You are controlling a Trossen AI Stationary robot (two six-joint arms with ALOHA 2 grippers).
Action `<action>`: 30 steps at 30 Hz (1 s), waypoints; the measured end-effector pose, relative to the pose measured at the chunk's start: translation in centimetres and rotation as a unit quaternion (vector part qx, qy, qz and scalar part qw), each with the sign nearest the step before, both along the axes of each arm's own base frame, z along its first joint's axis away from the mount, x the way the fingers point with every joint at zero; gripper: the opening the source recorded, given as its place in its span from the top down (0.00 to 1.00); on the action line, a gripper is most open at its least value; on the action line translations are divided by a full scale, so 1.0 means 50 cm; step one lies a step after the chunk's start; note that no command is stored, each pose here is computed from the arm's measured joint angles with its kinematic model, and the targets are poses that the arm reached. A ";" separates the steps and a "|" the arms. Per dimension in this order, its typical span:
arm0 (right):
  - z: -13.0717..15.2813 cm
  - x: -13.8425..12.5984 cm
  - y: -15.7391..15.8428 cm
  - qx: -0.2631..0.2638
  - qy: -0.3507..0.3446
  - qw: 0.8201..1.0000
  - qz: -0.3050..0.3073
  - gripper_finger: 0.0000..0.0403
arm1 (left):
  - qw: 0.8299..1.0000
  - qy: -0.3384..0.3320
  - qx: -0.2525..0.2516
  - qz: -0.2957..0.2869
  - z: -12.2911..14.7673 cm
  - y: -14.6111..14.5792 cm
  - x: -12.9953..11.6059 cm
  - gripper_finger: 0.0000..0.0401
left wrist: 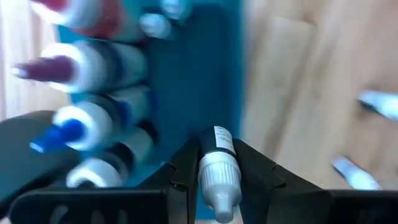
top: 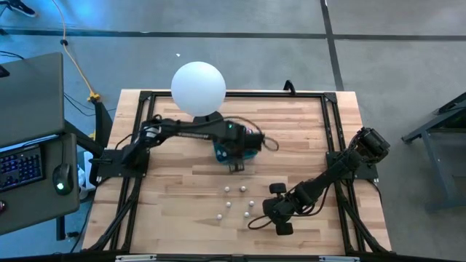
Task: Pick & Place food coloring
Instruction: Put the black food coloring bottle into the bin
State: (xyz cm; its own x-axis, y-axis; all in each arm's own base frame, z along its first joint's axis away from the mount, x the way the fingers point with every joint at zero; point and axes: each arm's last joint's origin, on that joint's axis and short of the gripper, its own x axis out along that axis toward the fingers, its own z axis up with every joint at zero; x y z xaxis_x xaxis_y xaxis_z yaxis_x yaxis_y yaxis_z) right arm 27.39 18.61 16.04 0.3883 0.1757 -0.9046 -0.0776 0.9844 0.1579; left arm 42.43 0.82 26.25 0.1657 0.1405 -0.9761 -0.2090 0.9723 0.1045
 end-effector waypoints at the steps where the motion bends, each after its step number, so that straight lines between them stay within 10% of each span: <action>1: 0.000 0.000 0.000 0.000 0.000 1.000 0.000 0.87 | 1.000 -0.002 -0.003 0.009 -0.005 0.016 0.004 0.82; 30: -0.001 -0.002 0.000 -0.001 0.003 1.000 0.001 0.87 | 0.999 -0.010 -0.030 0.011 -0.097 0.066 0.008 0.80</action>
